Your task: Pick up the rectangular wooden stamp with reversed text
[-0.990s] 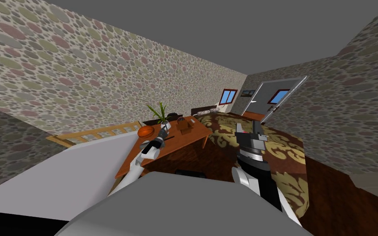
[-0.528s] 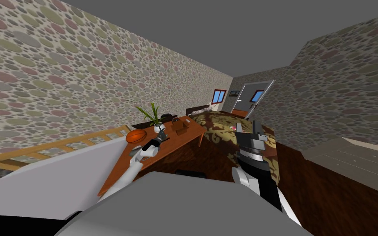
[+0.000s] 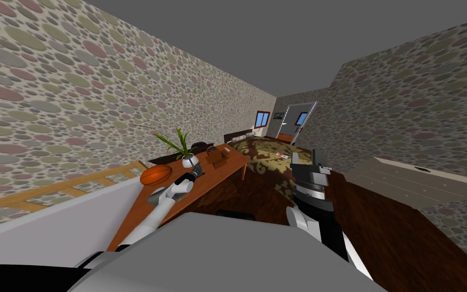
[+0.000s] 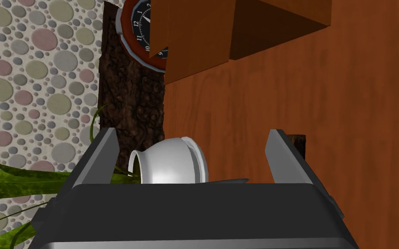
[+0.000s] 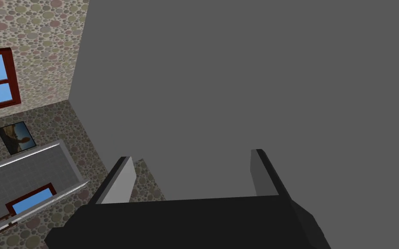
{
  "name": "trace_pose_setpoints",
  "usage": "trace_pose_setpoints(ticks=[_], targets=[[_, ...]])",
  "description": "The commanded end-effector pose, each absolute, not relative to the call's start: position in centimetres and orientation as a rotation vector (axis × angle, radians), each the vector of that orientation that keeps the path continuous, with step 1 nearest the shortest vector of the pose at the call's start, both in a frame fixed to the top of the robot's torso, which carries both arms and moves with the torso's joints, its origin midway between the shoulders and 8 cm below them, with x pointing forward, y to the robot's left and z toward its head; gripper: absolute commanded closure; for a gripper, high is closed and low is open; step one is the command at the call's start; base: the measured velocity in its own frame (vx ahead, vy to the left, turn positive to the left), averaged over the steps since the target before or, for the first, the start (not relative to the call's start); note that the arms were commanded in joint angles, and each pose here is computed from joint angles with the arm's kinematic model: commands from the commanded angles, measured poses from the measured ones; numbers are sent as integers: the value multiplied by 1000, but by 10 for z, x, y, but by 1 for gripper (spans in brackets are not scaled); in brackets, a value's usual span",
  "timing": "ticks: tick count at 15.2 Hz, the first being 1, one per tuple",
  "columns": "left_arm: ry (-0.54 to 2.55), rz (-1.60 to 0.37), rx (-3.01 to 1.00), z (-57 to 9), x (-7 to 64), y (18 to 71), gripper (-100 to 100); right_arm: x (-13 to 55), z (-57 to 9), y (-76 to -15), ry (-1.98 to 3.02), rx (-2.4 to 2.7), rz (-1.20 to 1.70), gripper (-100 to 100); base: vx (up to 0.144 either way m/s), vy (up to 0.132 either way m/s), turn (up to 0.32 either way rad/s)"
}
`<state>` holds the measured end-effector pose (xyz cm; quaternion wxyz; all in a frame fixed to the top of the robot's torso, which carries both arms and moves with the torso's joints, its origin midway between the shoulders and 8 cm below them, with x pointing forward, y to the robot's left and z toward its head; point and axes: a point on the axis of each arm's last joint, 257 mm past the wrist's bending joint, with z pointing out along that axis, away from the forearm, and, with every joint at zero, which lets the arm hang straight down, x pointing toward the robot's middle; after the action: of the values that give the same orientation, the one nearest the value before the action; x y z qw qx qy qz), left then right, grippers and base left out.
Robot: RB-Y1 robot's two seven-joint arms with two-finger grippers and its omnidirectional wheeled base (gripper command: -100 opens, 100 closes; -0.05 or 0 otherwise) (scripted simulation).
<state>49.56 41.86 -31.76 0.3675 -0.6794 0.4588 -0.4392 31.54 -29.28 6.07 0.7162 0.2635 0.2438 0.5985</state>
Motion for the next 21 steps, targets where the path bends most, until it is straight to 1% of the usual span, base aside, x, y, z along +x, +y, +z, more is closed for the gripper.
trace_pose_setpoints(ticks=[1,3,6,7,8,9,11,16,19,21], targets=[[1182,-1073,-1822,-338,490,434,-100,315,61,-293,540,583,1325,0,-8,20,-316],[1182,-1063,-1831,-342,488,436,-100,315,61,-293,540,583,1325,0,-4,17,-58],[1158,-987,-1951,-362,482,470,-100,315,61,-293,540,583,1325,0,-2,15,-357],[1159,-945,-1991,-378,472,477,-100,315,61,-293,540,583,1325,0,-4,38,-335],[1166,-924,-2012,-385,468,479,-100,315,61,-293,540,583,1325,0,-3,34,-66],[1142,-906,-2050,-386,468,493,-100,315,61,-293,540,583,1324,0,0,23,-234],[1147,-853,-2101,-404,454,500,-100,315,61,-293,540,583,1325,0,2,28,-191],[1122,-782,-2188,-421,438,519,-100,315,61,-293,540,583,1324,0,1,20,-127],[1057,-694,-2308,-435,418,550,-100,315,61,-293,540,583,1325,0,3,29,-288],[1052,-639,-2357,-450,401,555,-100,315,61,-293,540,583,1325,0,3,53,-170]])
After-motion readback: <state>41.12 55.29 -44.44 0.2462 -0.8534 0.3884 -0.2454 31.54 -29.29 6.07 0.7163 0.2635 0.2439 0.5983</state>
